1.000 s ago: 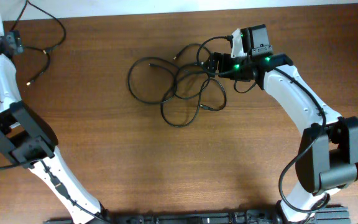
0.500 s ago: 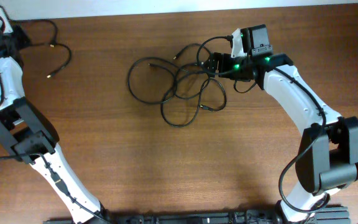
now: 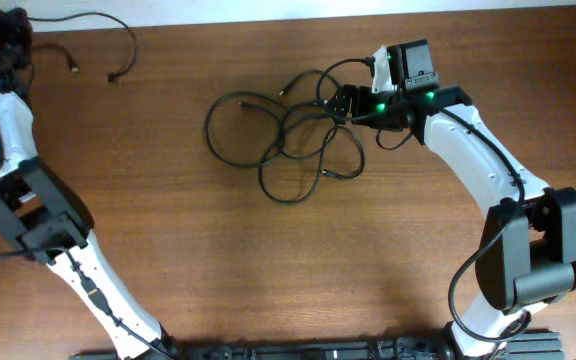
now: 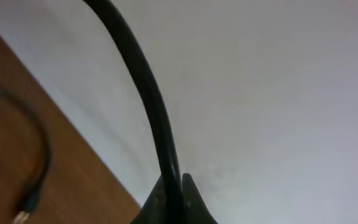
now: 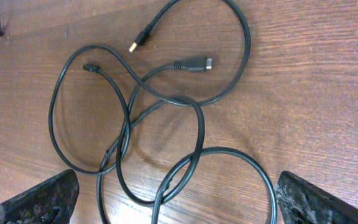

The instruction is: Untangle cables

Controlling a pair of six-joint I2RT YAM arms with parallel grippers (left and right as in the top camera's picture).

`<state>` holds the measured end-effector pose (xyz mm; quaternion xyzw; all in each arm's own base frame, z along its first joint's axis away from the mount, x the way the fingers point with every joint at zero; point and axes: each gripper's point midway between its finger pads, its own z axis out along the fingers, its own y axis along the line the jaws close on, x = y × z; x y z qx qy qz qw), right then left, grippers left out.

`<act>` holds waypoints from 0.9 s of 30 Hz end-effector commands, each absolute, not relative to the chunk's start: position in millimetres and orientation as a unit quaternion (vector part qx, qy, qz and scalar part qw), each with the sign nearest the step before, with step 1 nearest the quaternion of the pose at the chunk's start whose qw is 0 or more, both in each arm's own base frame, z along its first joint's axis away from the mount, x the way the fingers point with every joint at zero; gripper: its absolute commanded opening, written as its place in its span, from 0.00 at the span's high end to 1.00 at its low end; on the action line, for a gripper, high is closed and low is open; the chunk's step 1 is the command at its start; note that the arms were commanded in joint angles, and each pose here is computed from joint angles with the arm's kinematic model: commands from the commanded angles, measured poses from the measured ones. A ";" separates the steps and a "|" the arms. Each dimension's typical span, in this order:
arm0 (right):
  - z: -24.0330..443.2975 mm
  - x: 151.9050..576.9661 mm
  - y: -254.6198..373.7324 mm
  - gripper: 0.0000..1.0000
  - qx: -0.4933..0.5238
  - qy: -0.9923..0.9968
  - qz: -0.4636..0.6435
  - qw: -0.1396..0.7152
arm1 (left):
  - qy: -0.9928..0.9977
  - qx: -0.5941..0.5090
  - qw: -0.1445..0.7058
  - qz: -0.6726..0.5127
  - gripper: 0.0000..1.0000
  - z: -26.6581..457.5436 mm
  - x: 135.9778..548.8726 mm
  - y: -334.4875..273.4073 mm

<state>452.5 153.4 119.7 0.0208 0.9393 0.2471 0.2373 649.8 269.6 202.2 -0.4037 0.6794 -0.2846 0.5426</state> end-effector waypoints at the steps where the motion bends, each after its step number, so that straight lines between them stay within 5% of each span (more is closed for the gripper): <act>1: 120.2 454.1 151.4 0.01 0.018 0.939 0.243 0.241 | 0.654 -0.419 0.537 -0.329 1.00 177.8 657.8 275.7; 4: 120.2 454.1 151.4 0.01 0.018 0.939 0.243 0.241 | 0.694 -0.416 0.529 -0.255 0.97 144.5 651.6 288.1; 5: 120.2 454.1 151.4 0.01 0.018 0.939 0.243 0.241 | 0.720 -0.425 0.503 -0.220 0.86 122.6 642.0 292.6; 7: 120.2 454.1 151.4 0.01 0.018 0.939 0.243 0.241 | 0.783 -0.435 0.431 -0.108 0.50 72.4 599.5 322.2; 8: 120.2 454.1 151.4 0.01 0.018 0.939 0.243 0.241 | 0.790 -0.442 0.412 -0.098 0.39 65.1 584.6 333.8; 9: 120.2 454.1 151.4 0.01 0.018 0.939 0.243 0.241 | 0.792 -0.452 0.399 -0.100 0.09 64.2 574.5 339.4; 10: 120.2 454.1 151.4 0.01 0.018 0.939 0.243 0.241 | 0.792 -0.460 0.390 -0.097 0.02 68.8 564.6 344.6; 16: 120.2 454.1 151.4 0.01 0.018 0.939 0.243 0.241 | 0.823 -0.368 0.412 -0.135 0.01 137.1 583.0 283.6; 21: 120.2 454.1 151.4 0.01 0.018 0.939 0.243 0.241 | 0.828 -0.443 0.322 0.117 0.01 90.4 539.4 302.4; 27: 120.2 454.1 151.4 0.01 0.018 0.939 0.243 0.241 | 0.829 -0.460 0.293 0.123 0.02 31.5 530.0 323.9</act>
